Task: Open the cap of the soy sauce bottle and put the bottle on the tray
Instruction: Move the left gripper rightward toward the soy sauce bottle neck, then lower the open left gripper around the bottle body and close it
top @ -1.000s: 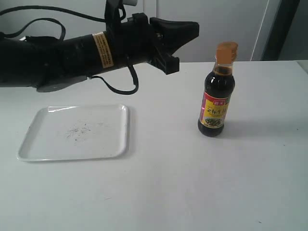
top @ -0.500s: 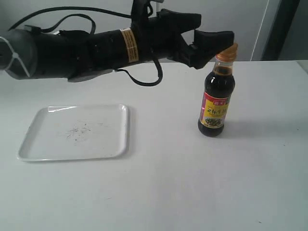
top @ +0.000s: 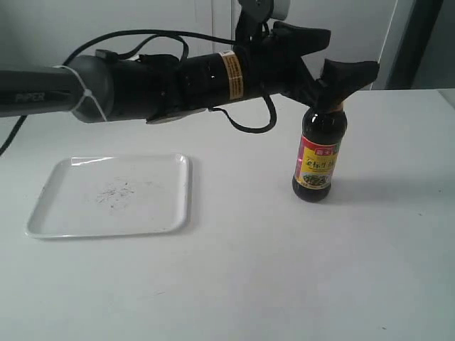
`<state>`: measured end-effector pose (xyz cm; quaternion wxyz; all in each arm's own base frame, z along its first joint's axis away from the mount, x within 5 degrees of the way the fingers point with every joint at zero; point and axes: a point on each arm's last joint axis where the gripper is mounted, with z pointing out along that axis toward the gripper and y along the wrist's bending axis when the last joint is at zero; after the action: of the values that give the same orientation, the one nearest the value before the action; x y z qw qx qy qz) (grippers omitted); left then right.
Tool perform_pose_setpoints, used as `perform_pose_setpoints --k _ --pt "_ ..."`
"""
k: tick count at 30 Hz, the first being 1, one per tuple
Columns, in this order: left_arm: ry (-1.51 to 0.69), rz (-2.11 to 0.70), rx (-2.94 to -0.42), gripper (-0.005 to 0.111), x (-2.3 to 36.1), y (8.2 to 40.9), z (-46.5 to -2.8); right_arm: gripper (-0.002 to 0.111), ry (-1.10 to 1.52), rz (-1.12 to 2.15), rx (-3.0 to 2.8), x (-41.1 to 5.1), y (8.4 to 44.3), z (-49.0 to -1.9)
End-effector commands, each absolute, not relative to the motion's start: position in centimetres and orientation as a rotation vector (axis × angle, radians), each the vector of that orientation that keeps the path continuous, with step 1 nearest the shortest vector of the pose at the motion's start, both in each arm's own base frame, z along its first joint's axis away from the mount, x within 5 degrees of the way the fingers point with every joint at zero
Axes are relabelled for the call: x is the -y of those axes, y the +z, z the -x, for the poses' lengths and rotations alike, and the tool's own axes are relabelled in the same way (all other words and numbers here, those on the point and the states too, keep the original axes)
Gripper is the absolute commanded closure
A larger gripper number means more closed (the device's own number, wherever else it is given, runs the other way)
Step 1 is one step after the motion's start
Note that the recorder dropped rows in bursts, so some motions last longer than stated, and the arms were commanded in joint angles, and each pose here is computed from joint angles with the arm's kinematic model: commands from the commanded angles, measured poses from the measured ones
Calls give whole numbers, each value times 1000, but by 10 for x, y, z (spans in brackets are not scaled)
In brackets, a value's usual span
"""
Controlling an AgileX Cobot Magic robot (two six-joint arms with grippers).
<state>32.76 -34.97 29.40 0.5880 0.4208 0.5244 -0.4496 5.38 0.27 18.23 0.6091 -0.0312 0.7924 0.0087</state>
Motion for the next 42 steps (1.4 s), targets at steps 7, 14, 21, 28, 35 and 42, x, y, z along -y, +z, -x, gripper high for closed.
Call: perform_pose_setpoints --k 7,14,21,28,35,42 --pt "-1084 -997 -1223 2 370 276 -333 108 20 72 -1822 -3 183 -54" --pt "-1077 -992 -1250 2 378 266 -333 108 20 72 -1822 -3 183 -54" --pt "-1070 -983 -1251 2 378 266 -334 108 20 72 -1822 -3 183 -54" --pt "-1055 -951 -1208 2 378 277 -338 108 20 72 -1822 -3 183 -54" --pt "-1041 -933 -1171 2 380 300 -342 108 20 72 -1822 -3 183 -54" --pt "-1002 -936 -1253 2 378 295 -348 108 20 72 -1822 -3 183 -54"
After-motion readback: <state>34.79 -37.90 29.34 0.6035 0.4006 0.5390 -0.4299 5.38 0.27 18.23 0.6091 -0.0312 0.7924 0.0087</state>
